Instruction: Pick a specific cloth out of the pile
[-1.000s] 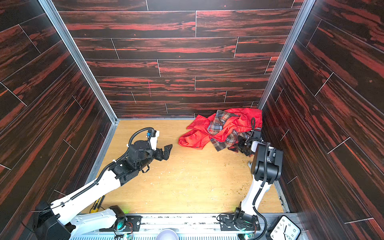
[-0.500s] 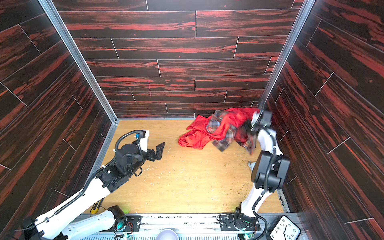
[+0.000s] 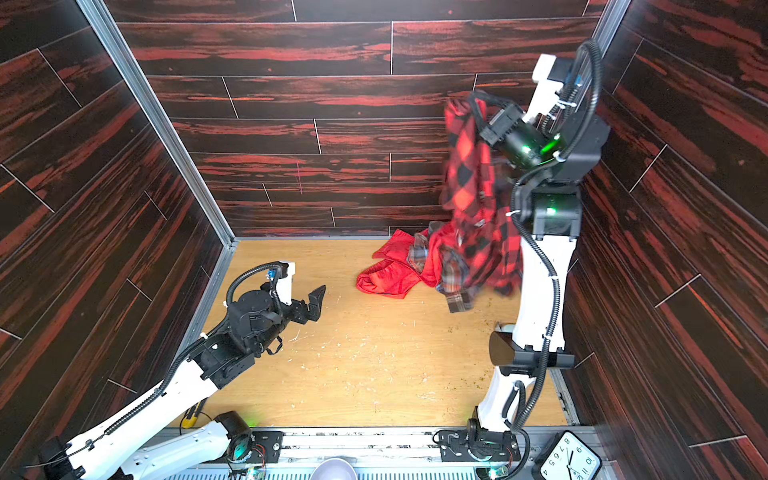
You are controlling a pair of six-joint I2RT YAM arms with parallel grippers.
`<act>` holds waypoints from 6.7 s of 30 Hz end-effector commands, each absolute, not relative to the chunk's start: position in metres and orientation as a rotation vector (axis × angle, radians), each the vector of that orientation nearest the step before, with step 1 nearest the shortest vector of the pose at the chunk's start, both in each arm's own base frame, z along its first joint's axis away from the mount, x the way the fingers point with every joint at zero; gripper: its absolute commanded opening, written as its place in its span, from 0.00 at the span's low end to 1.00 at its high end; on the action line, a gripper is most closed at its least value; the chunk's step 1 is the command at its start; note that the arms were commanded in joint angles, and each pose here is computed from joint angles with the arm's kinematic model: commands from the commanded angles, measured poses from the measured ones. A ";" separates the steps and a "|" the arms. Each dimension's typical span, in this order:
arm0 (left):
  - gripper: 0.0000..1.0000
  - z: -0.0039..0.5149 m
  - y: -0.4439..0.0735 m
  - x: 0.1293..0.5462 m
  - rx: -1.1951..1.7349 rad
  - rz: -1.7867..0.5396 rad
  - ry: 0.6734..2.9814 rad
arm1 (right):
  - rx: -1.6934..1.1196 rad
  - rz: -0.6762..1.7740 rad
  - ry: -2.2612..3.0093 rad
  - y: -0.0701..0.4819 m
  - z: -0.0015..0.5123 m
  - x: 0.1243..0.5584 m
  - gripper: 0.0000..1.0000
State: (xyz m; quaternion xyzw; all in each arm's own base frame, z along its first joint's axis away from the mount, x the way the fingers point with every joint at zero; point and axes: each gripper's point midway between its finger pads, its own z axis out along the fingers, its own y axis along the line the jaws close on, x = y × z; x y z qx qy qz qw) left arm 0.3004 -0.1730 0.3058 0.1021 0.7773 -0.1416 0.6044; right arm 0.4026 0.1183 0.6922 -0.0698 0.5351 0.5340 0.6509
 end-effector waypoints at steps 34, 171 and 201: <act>0.99 0.304 -0.083 0.227 0.059 -0.241 1.769 | -0.536 1.594 2.006 0.465 0.349 0.427 0.00; 0.99 0.285 -0.088 0.182 0.078 -0.488 1.887 | -0.294 0.251 2.783 0.185 0.025 0.380 0.11; 0.99 0.300 -0.058 0.183 -0.005 -0.354 1.835 | -0.886 1.233 1.917 0.536 0.308 0.389 0.00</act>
